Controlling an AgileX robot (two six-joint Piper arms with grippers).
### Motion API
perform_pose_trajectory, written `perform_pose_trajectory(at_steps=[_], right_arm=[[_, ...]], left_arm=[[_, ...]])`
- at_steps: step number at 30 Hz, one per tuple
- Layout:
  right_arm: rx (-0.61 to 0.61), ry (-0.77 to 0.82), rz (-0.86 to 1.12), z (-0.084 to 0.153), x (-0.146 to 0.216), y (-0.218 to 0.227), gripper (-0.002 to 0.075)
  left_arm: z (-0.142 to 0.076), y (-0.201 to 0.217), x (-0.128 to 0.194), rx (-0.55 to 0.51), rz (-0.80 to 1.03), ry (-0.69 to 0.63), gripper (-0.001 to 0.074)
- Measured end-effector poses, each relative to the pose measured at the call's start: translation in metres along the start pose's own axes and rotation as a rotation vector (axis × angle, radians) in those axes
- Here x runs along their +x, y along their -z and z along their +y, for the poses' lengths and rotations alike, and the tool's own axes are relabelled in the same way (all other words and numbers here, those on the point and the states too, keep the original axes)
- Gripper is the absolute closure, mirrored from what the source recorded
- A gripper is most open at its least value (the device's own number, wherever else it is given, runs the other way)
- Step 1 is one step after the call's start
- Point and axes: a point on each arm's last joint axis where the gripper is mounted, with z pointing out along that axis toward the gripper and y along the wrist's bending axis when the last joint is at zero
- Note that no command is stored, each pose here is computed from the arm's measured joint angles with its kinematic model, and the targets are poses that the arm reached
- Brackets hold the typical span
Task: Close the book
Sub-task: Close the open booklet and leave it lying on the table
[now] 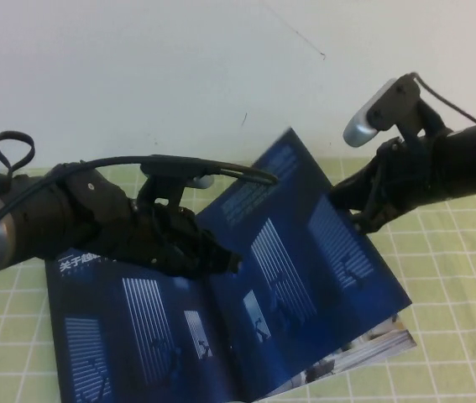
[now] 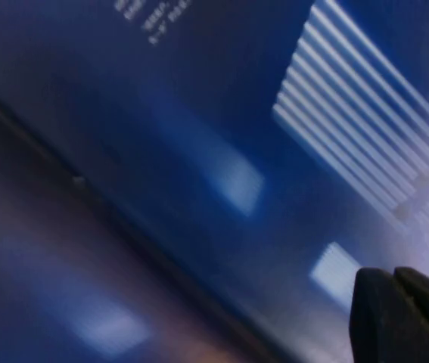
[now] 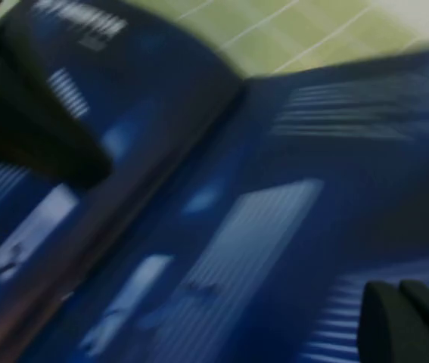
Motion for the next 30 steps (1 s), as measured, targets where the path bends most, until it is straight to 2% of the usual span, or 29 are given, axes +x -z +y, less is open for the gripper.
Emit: perform_pose_trajectory(at_steps=[5, 9, 11, 14, 24, 30], right_arm=[[-0.136, -0.069, 0.129, 0.004, 0.033, -0.031, 0.0729], [-0.197, -0.149, 0.275, 0.003, 0.079, -0.068, 0.0729], [-0.205, -0.168, 0.314, 0.002, 0.092, -0.079, 0.0729], [-0.206, -0.187, 0.331, 0.001, 0.099, -0.086, 0.0729], [-0.218, -0.254, 0.374, 0.000, 0.106, -0.092, 0.0728], [-0.219, -0.263, 0.380, -0.001, 0.106, -0.093, 0.0728]], left_arm=[[0.008, 0.017, 0.006, -0.160, 0.092, -0.062, 0.0739], [0.029, 0.029, 0.025, -0.421, 0.285, 0.019, 0.0739], [0.044, 0.035, 0.035, -0.590, 0.348, 0.017, 0.0739], [0.056, 0.039, 0.046, -0.716, 0.375, 0.041, 0.0739], [0.071, 0.041, 0.076, -0.852, 0.393, 0.159, 0.0739], [0.089, 0.041, 0.093, -0.814, 0.363, 0.287, 0.0739]])
